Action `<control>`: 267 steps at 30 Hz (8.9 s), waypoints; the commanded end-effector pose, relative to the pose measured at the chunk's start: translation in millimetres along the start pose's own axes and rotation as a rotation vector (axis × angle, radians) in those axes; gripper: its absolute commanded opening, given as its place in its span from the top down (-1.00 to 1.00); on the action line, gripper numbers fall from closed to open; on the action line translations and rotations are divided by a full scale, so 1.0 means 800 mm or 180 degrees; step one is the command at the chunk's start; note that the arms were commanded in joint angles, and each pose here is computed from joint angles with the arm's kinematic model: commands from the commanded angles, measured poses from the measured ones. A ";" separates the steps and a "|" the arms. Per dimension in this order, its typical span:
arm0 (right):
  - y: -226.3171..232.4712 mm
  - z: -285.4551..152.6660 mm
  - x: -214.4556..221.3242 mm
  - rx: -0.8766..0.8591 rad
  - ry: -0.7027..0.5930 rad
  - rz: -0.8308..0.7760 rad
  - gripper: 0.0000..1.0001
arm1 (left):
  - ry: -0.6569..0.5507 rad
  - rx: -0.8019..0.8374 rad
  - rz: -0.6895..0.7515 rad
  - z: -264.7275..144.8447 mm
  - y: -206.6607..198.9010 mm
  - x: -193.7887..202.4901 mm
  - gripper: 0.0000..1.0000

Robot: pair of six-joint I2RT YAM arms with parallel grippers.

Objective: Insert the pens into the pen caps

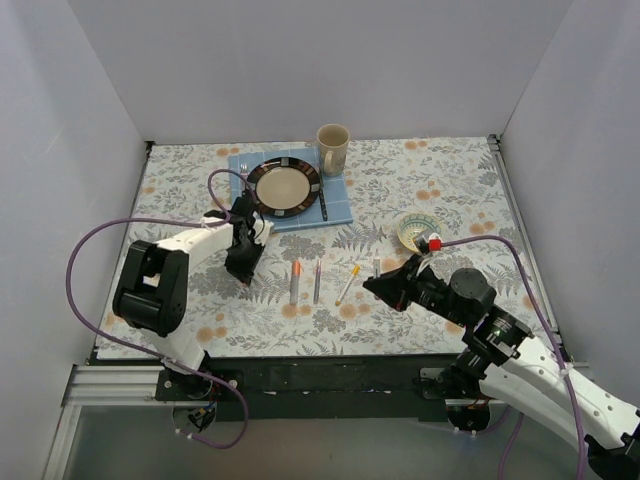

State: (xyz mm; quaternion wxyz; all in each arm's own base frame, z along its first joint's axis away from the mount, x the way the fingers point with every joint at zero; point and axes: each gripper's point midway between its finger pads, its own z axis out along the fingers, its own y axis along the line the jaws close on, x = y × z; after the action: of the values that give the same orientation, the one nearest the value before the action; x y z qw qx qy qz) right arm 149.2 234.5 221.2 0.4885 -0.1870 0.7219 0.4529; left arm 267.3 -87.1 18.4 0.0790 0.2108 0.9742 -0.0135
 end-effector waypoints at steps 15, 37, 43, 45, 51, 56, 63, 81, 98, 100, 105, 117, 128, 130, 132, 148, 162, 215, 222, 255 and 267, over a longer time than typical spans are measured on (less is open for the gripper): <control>0.076 0.078 -0.007 -0.1186 0.0152 0.0021 0.97 | -0.3681 0.3543 -0.0468 -0.364 -0.186 -0.110 1.00; 0.108 0.148 -0.014 -0.1231 0.0254 0.0100 0.97 | -0.3670 0.3844 -0.0266 -0.367 -0.200 -0.082 1.00; 0.110 0.148 -0.015 -0.1221 0.0243 0.0105 0.97 | -0.3649 0.3707 -0.0264 -0.353 -0.198 -0.083 1.00; 0.110 0.147 -0.016 -0.1204 0.0222 0.0105 0.97 | -0.3636 0.3698 -0.0291 -0.351 -0.197 -0.083 1.00; 0.110 0.146 -0.018 -0.1183 0.0201 0.0115 0.97 | -0.3606 0.3720 -0.0289 -0.346 -0.199 -0.079 1.00; 0.106 0.149 -0.018 -0.1130 0.0189 0.0136 0.97 | -0.3508 0.3725 -0.0277 -0.335 -0.201 -0.073 1.00; 0.091 0.158 -0.032 -0.0837 0.0119 0.0033 0.97 | -0.3261 0.3700 -0.0322 -0.311 -0.205 -0.063 1.00; 0.102 0.147 -0.051 -0.0946 0.0052 -0.0375 0.97 | -0.3350 0.3774 -0.0278 -0.355 -0.209 -0.072 -0.44; 0.125 0.106 -0.043 -0.1293 0.0101 -0.0301 0.97 | -0.3518 0.3966 0.0508 -0.408 -0.224 -0.073 -0.45; 0.125 0.106 -0.042 -0.1300 0.0108 -0.0310 0.97 | -0.3512 0.3971 0.0517 -0.409 -0.223 -0.074 -0.45; 0.126 0.109 -0.036 -0.1339 0.0175 -0.0287 0.97 | -0.3554 0.3972 0.0564 -0.414 -0.223 -0.076 -0.39; 0.121 0.112 -0.025 -0.1304 0.0276 -0.0216 0.97 | -0.3468 0.3939 0.0588 -0.408 -0.224 -0.082 -0.01; 0.117 0.126 -0.032 -0.1178 0.0313 -0.0282 0.97 | -0.3157 0.4073 0.0674 -0.376 -0.232 -0.058 1.00; 0.120 0.131 -0.044 -0.1154 0.0267 -0.0352 0.97 | -0.3074 0.4094 0.0634 -0.364 -0.234 -0.052 1.00; 0.118 0.137 -0.060 -0.1079 0.0143 -0.0434 0.97 | -0.3032 0.4069 0.0479 -0.350 -0.234 -0.050 1.00; 0.137 0.148 -0.170 -0.0926 -0.0673 -0.0900 0.97 | -0.2836 0.4536 0.0219 -0.301 -0.269 -0.009 1.00; 0.149 0.106 -0.241 -0.1189 -0.1030 -0.1166 0.97 | -0.2374 0.4767 0.0588 -0.291 -0.319 0.035 1.00; 0.099 0.066 -0.390 -0.0322 -0.1817 -0.2149 0.97 | -0.1339 0.4021 0.0297 -0.177 -0.391 0.033 1.00; 0.084 0.042 -0.417 -0.0243 -0.2005 -0.2088 0.97 | -0.1492 0.4205 0.0423 -0.193 -0.383 0.054 1.00; 0.079 0.117 -0.289 -0.0839 -0.1051 -0.2742 0.97 | -0.1905 0.4192 0.0402 -0.277 -0.372 -0.009 1.00; 0.072 0.119 -0.271 -0.0683 -0.1052 -0.2601 0.97 | -0.2206 0.3680 0.0159 -0.278 -0.322 -0.037 1.00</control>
State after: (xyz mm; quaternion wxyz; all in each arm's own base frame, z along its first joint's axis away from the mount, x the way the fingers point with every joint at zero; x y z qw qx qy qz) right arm 217.2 321.0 298.2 0.5077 -0.5119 0.5737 0.3887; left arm 217.1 -320.6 357.1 0.4910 0.1562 0.5940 -0.6178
